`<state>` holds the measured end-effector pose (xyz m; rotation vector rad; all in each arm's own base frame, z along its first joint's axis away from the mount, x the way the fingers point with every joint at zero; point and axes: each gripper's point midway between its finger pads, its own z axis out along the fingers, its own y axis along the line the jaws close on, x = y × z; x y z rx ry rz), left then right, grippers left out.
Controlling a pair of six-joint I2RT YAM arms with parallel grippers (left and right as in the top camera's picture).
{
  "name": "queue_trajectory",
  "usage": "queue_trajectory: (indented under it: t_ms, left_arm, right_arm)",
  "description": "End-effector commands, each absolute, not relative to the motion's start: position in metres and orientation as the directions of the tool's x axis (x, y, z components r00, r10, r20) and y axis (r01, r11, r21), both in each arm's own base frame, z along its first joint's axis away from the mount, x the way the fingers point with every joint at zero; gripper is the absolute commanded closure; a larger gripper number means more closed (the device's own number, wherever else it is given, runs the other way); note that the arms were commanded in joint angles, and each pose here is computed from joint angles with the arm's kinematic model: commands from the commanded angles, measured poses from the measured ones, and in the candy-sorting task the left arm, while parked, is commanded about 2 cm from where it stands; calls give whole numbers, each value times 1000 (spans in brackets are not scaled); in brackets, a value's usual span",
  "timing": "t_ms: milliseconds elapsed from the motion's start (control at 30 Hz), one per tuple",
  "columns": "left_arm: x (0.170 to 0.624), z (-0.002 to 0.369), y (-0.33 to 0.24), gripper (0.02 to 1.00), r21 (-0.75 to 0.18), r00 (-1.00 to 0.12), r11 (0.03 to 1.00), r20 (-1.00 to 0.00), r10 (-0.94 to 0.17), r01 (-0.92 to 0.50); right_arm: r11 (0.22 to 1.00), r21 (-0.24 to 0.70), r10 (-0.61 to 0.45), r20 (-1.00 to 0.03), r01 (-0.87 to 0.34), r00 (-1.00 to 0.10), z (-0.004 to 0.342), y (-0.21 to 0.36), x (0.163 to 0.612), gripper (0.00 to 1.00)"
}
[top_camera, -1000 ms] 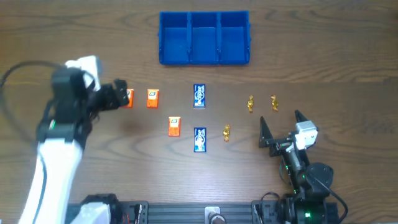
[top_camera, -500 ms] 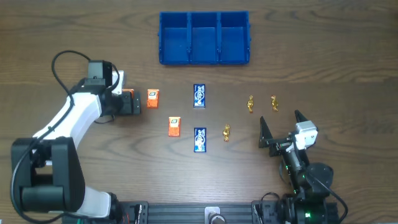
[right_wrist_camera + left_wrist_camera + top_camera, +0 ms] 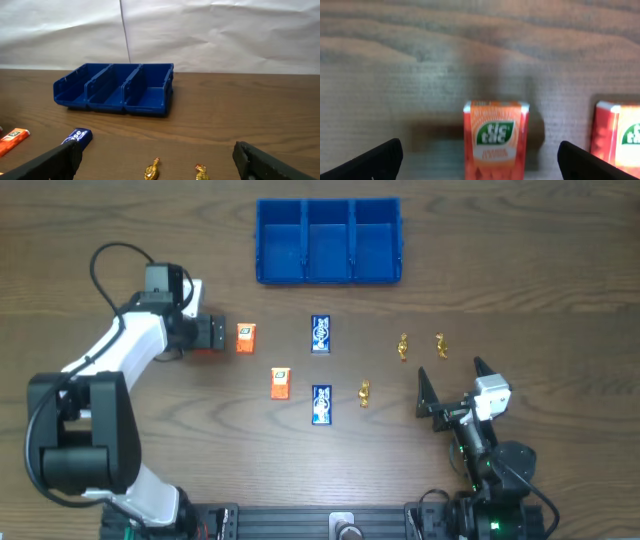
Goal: Sort Candies Into Trays
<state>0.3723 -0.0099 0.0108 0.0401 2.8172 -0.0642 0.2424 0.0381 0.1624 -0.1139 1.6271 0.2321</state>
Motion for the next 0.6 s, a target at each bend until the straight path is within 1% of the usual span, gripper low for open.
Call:
queue_trajectory:
  t_ms: [33, 133, 200, 300, 367, 467, 533, 600]
  left_arm:
    - [373, 2, -10, 60, -26, -957, 998, -288, 47, 57]
    - [371, -3, -11, 80, -22, -959, 997, -275, 66, 74]
    - [370, -4, -12, 112, -20, -959, 996, -272, 76, 84]
    - [371, -4, -13, 226, -21, -959, 996, -274, 76, 85]
    - [371, -4, -13, 351, -22, -959, 996, -274, 76, 85]
    - [371, -4, -14, 489, -28, -959, 996, -274, 73, 83]
    - [371, -4, -15, 566, -33, -959, 996, -274, 70, 82]
    - [371, -4, -15, 621, -36, -960, 997, -274, 57, 70]
  right_arm:
    - [970, 89, 74, -995, -227, -72, 162, 41, 242, 3]
    - [970, 89, 74, -995, -226, -72, 162, 41, 242, 3]
    - [970, 89, 74, -995, -227, -72, 162, 41, 242, 3]
    - [970, 89, 74, -995, -226, -72, 162, 41, 242, 3]
    - [970, 89, 74, -995, -227, -72, 162, 41, 242, 3]
    - [970, 88, 74, -995, -227, -72, 162, 41, 242, 3]
    - [970, 89, 74, -995, -227, -72, 162, 41, 242, 3]
    - [970, 89, 74, -995, -227, -72, 162, 41, 242, 3]
